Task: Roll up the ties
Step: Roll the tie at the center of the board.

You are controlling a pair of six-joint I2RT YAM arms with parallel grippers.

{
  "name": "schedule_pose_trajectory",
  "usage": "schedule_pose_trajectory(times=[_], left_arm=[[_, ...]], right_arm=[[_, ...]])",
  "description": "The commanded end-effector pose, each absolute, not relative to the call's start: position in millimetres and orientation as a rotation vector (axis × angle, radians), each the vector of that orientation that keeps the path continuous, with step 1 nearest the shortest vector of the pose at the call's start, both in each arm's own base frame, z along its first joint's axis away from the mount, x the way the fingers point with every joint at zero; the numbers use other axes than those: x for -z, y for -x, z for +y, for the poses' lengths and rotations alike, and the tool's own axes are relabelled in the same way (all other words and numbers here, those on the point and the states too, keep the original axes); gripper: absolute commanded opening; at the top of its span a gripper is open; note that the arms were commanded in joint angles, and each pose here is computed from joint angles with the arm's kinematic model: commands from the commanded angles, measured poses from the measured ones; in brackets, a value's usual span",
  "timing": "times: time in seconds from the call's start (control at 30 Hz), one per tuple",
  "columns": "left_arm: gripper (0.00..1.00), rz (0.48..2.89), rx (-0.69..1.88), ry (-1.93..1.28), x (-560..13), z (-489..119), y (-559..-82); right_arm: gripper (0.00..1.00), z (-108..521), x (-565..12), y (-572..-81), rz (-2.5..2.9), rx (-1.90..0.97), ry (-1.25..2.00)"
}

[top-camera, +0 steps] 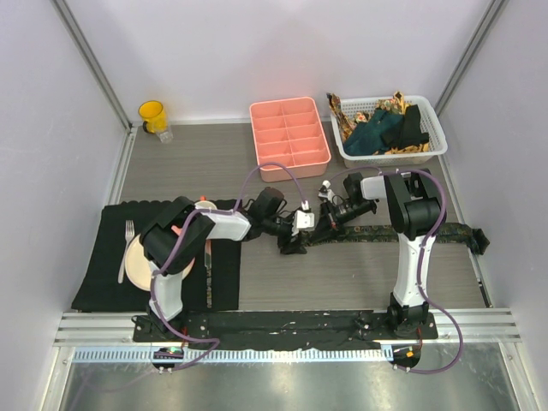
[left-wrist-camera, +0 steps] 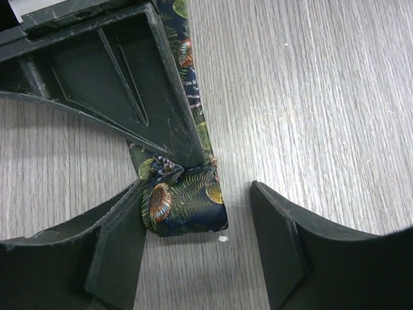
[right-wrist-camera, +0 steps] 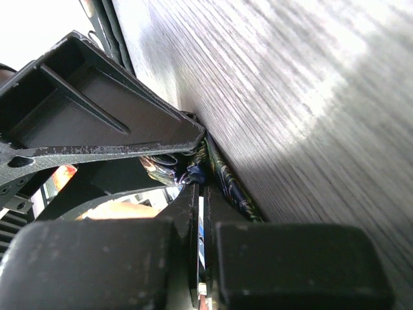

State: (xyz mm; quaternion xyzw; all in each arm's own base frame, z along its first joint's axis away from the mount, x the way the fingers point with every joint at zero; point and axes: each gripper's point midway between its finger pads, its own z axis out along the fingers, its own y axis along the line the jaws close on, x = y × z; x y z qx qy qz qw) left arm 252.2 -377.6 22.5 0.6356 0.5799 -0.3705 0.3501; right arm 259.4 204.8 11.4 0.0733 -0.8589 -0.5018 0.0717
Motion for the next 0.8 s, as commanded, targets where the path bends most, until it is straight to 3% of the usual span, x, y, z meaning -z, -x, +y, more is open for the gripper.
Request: schedule_pose_trajectory(times=[0.0,0.23,0.43,0.7,0.77], left_arm=[[0.64,1.573,0.977,-1.671,-9,-363,-242],[0.50,1.591,0.953,-1.564,-30,-373,-256],[0.49,1.563,0.942,-1.567,-40,-394,-256],[0.48,1.676,0.873,-1.613,-11,-395,-254],[0.40,1.727,0.853,-1.626,-3,-389,-252]], right_arm=[[0.01,176,44,-247,-2.682,1.150,-0.191],[0.01,176,45,-247,-2.675,1.148,-0.180],[0.01,179,42,-249,-2.673,1.164,-0.176],[0.01,180,40,-251,-2.670,1.182,-0.167],[0.01,181,37,-252,-2.668,1.196,-0.168]])
